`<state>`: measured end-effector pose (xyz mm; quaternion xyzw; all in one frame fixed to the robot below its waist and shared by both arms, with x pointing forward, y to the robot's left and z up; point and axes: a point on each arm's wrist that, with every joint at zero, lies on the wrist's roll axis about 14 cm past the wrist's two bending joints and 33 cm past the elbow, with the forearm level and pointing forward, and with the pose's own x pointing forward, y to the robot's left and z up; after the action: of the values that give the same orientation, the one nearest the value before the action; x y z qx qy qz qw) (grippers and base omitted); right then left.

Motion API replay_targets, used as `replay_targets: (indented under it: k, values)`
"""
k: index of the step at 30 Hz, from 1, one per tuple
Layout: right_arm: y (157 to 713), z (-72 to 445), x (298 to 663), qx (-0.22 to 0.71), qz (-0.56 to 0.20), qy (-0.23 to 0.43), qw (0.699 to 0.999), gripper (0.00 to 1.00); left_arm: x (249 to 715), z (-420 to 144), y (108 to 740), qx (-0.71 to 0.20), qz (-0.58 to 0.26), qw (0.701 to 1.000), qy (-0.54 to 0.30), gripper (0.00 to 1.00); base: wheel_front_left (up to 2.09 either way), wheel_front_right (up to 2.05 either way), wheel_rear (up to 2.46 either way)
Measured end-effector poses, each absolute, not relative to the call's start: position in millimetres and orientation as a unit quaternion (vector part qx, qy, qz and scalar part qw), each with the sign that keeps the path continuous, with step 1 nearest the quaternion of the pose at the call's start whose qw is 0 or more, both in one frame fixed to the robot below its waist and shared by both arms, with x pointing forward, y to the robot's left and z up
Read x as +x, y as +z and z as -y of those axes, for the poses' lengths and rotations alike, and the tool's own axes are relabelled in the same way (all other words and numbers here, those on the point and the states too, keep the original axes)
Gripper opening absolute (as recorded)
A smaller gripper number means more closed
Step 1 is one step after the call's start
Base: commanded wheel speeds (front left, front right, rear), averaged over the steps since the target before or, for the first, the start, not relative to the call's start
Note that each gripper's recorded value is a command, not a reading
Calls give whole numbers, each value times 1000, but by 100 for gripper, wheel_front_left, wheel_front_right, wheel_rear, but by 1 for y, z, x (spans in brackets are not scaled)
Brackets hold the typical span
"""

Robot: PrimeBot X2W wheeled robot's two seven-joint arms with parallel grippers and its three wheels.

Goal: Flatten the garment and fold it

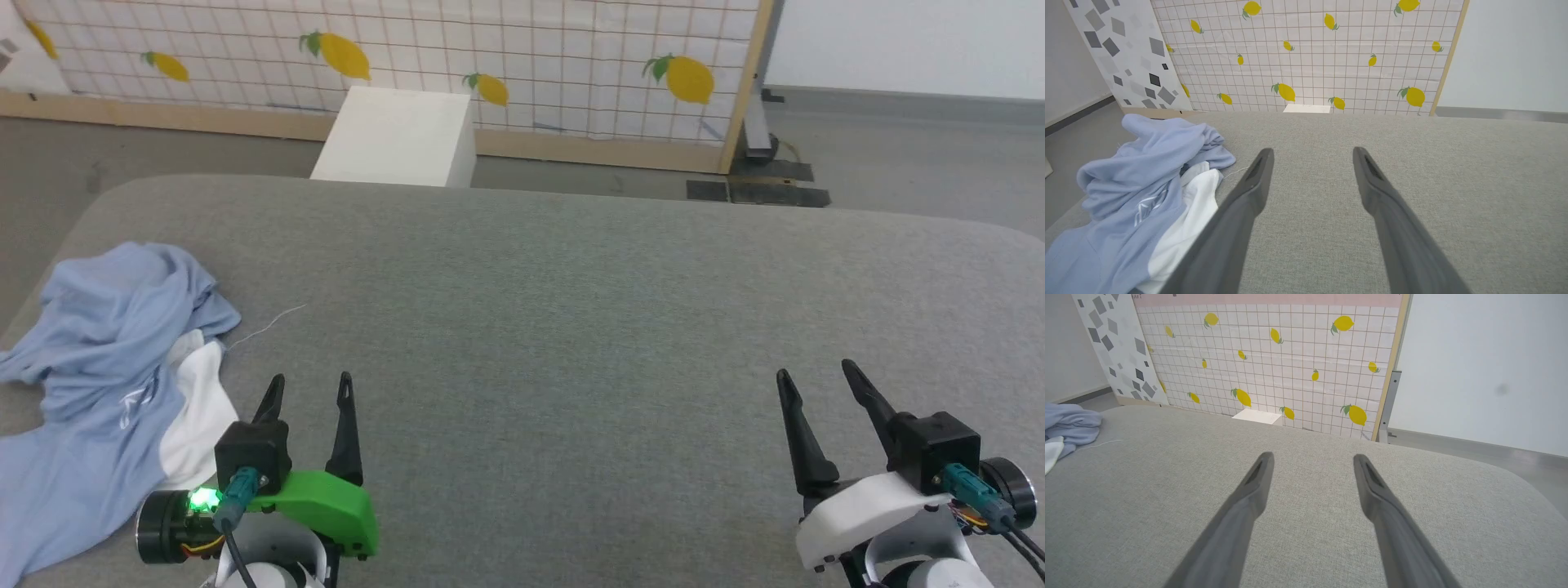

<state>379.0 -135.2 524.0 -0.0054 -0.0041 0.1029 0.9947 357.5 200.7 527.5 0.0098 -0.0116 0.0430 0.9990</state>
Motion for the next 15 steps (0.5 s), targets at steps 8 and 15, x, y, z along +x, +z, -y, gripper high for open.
replay_targets:
  k: [8,15]
  values:
    - [525,113,387,3,8,134,991,100,343,-224,528,7,16,996,83,100,0,0,0]
    - [525,93,393,9,10,163,987,100,329,-243,526,-3,19,993,121,100,-6,-6,-6]
